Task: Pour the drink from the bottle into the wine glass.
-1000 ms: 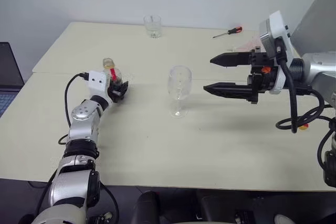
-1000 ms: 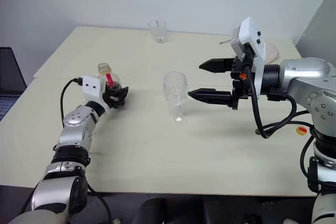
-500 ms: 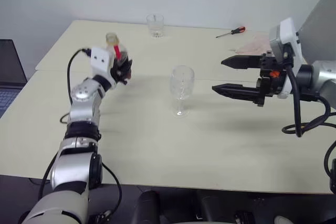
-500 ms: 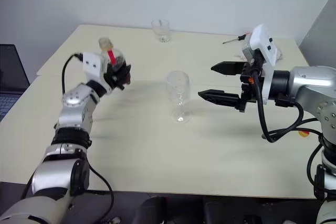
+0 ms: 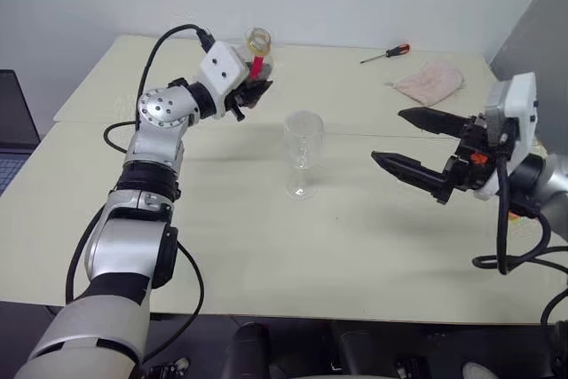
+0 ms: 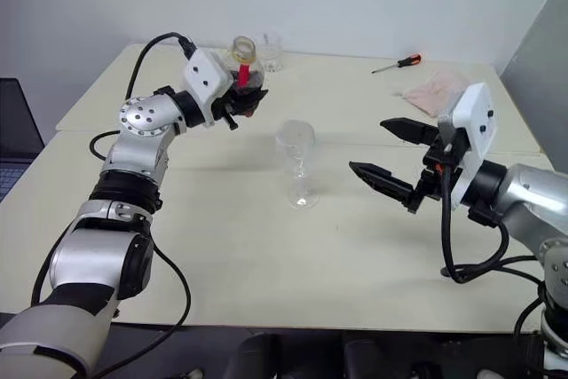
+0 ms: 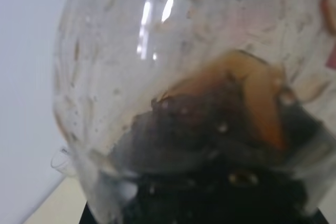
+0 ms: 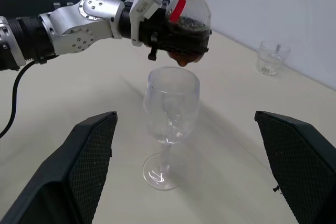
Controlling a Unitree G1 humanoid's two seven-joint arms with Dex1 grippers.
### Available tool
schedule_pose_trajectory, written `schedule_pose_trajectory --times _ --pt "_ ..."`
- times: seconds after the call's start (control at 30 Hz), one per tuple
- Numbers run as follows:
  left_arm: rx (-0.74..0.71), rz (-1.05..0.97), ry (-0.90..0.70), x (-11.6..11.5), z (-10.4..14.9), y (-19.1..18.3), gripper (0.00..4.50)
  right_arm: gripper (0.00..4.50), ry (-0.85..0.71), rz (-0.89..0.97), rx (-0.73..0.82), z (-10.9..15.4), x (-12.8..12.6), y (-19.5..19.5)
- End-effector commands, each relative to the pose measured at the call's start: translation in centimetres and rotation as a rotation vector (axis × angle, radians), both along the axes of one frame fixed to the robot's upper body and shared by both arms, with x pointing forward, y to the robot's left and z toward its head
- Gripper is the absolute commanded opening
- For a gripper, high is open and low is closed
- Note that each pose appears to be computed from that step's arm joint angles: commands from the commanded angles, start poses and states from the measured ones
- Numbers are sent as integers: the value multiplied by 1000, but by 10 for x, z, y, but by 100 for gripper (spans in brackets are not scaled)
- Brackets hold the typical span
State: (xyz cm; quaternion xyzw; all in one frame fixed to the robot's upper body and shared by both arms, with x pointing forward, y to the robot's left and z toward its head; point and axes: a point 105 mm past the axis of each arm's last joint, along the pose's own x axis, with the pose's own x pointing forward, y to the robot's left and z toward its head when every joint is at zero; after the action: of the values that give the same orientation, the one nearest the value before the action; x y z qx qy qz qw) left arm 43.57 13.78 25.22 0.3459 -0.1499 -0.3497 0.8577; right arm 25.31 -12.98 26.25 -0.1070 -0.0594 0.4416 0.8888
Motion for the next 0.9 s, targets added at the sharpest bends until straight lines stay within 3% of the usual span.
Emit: schedule_pose_trajectory --times 0.03,0.37,0.9 --pt "73 -24 -161 -5 33 -7 153 450 -51 -37 -17 -3 -9 -3" --pt "245 -38 -293 -6 28 -16 146 450 -16 -18 -51 -18 -19 3" --pt "368 -12 -395 -5 25 -13 143 450 -45 -43 -63 -13 -16 -4"
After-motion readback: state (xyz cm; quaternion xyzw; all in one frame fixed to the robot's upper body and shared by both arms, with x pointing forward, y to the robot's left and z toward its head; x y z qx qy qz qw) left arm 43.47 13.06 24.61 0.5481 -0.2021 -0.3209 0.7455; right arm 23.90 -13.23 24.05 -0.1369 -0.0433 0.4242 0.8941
